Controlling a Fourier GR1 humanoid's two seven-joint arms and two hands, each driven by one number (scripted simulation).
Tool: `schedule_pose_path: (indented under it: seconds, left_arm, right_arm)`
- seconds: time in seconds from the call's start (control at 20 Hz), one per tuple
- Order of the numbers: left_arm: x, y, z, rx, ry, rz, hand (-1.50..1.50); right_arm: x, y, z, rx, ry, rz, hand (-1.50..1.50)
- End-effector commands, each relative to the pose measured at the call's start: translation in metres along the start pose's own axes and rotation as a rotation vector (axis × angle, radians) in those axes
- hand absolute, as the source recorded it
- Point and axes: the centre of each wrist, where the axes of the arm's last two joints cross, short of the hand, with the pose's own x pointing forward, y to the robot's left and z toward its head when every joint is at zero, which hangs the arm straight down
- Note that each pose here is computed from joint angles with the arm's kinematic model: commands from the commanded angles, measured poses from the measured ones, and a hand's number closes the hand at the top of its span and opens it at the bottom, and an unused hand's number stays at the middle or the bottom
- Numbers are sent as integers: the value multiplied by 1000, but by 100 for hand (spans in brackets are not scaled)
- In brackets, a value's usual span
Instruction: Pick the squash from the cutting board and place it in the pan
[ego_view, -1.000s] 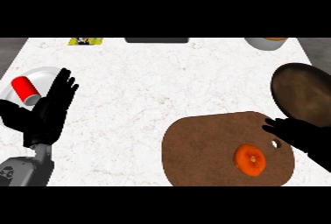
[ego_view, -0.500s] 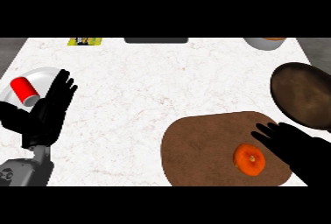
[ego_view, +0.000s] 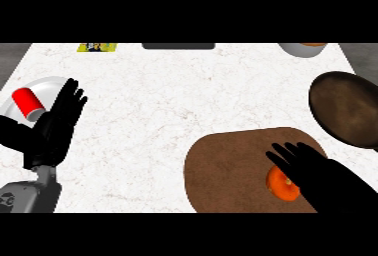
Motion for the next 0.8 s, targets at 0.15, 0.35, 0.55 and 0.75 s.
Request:
schedule_pose_path:
  seconds: [0.15, 0.35, 0.55, 0.75]
  left_arm:
    - [6, 4, -19, -9, 7, 8, 0]
    - [1, -3, -6, 4, 1, 0, 0]
    - [-10, 7, 7, 7, 3, 14, 0]
    - [-4, 21, 2, -4, -4, -22, 0]
  right_arm:
    - [-3, 15, -15, 27, 62, 28, -150]
    - [-22, 12, -32, 21, 51, -3, -150]
    - [-11, 37, -65, 71, 65, 10, -150]
    - [-11, 25, -57, 70, 29, 4, -150]
